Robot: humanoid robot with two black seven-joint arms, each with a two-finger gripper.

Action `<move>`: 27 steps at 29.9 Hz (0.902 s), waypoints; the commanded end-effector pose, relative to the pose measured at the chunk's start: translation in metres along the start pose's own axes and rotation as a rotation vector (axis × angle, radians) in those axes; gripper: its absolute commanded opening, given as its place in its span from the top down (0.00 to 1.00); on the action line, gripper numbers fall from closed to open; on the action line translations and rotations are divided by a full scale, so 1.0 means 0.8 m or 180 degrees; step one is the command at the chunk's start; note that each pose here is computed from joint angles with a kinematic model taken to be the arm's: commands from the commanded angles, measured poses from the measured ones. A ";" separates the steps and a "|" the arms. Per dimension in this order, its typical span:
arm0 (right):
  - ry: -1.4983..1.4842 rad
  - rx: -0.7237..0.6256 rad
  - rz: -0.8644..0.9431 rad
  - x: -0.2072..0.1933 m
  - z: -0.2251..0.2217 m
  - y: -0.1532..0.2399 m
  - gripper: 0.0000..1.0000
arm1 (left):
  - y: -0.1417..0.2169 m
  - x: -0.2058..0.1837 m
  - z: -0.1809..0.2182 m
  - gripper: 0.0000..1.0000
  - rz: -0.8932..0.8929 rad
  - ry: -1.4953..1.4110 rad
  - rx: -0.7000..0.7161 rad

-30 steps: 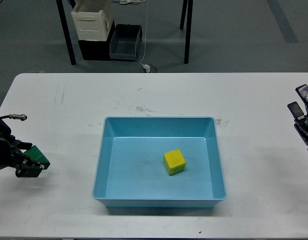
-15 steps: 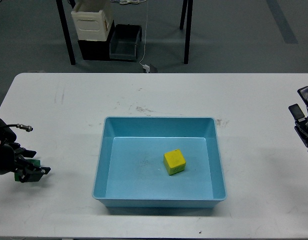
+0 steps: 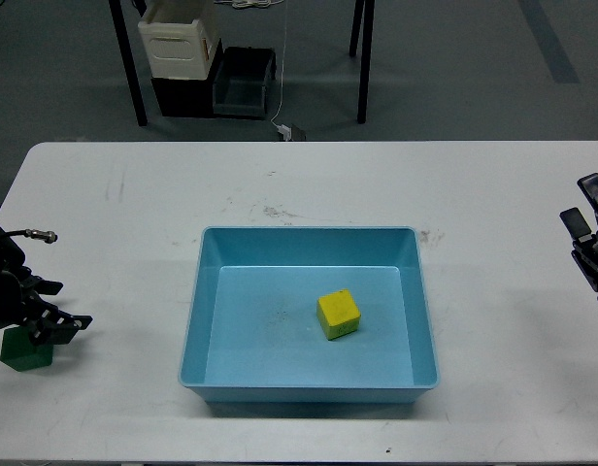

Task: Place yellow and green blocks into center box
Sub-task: 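Lower the left gripper onto the green cube and close it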

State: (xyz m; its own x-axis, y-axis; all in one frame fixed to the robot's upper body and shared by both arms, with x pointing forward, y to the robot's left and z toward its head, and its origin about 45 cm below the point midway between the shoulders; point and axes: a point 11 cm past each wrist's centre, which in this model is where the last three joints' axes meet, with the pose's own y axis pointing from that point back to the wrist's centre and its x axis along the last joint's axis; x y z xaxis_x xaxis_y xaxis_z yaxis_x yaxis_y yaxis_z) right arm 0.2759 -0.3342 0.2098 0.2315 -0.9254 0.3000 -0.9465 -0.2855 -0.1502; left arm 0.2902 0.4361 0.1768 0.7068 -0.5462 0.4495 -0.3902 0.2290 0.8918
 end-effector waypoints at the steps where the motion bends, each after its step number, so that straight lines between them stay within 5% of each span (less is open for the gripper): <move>1: -0.0011 -0.0009 -0.0014 -0.003 0.001 0.001 0.02 | 0.029 -0.009 -0.007 0.09 -0.0063 -0.0061 0.0090; 15: -0.0087 -0.0017 -0.0003 -0.011 0.005 0.000 0.02 | 0.050 -0.073 0.006 0.08 -0.0395 0.0320 -0.0066; 27: -0.0086 -0.0020 0.0001 -0.010 0.006 0.000 0.02 | 0.041 -0.075 -0.001 0.08 -0.0397 0.0378 -0.0029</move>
State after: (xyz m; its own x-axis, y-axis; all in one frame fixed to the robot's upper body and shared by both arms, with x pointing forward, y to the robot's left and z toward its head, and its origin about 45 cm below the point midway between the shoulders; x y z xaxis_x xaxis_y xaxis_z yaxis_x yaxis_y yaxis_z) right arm 0.2746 -0.3269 0.2033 0.2390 -0.9315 0.2743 -0.9473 -0.2858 -0.1450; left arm 0.2343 0.4745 0.1808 0.8108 -0.4766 0.3398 -0.2879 0.1807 0.9404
